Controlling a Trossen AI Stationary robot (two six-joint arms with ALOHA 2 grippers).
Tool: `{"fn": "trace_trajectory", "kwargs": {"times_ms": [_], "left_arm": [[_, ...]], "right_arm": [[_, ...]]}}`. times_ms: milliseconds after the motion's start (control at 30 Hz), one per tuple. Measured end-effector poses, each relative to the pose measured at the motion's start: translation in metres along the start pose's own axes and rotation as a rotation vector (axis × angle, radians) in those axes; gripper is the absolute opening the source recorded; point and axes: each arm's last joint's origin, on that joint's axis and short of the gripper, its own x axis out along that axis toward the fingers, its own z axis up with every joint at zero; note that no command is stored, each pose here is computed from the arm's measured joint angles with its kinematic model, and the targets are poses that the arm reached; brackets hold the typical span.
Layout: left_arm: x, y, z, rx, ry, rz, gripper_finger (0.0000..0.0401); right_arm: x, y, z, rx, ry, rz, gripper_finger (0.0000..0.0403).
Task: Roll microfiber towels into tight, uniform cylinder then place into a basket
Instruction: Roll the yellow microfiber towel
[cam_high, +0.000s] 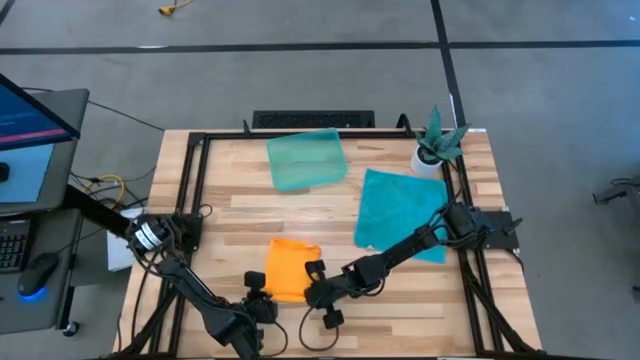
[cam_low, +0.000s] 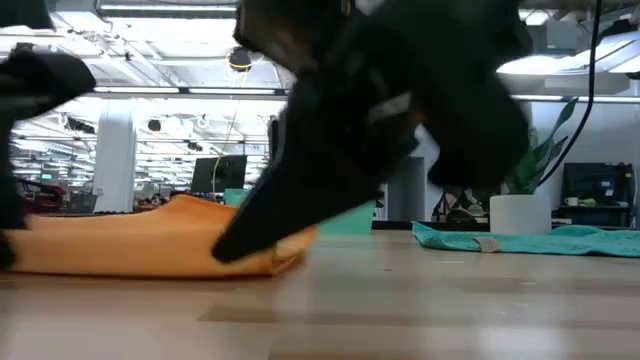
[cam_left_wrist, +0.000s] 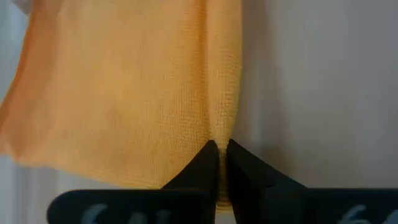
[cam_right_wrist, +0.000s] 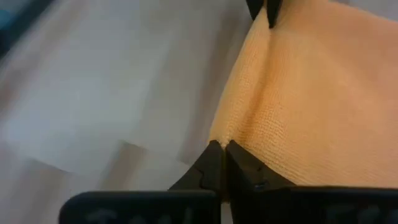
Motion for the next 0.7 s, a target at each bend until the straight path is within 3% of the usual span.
{"fn": "trace_trajectory", "kwargs": {"times_ms": [200, 467, 700], "left_arm": [[-0.013, -0.005, 0.011, -0.050, 0.036, -0.091, 0.0010], [-0.032, 0.001, 0.020, -0.145, 0.058, -0.021, 0.0007], [-0.038, 0.008, 0.027, -0.228, 0.075, 0.013, 0.0007]], "right_arm": [[-0.006, 0.012, 0.017, -0.020, 0.007, 0.045, 0.0009], [-0.017, 0.024, 0.038, -0.040, 0.024, 0.058, 0.0019], [-0.021, 0.024, 0.038, -0.039, 0.068, -0.108, 0.0009]]}}
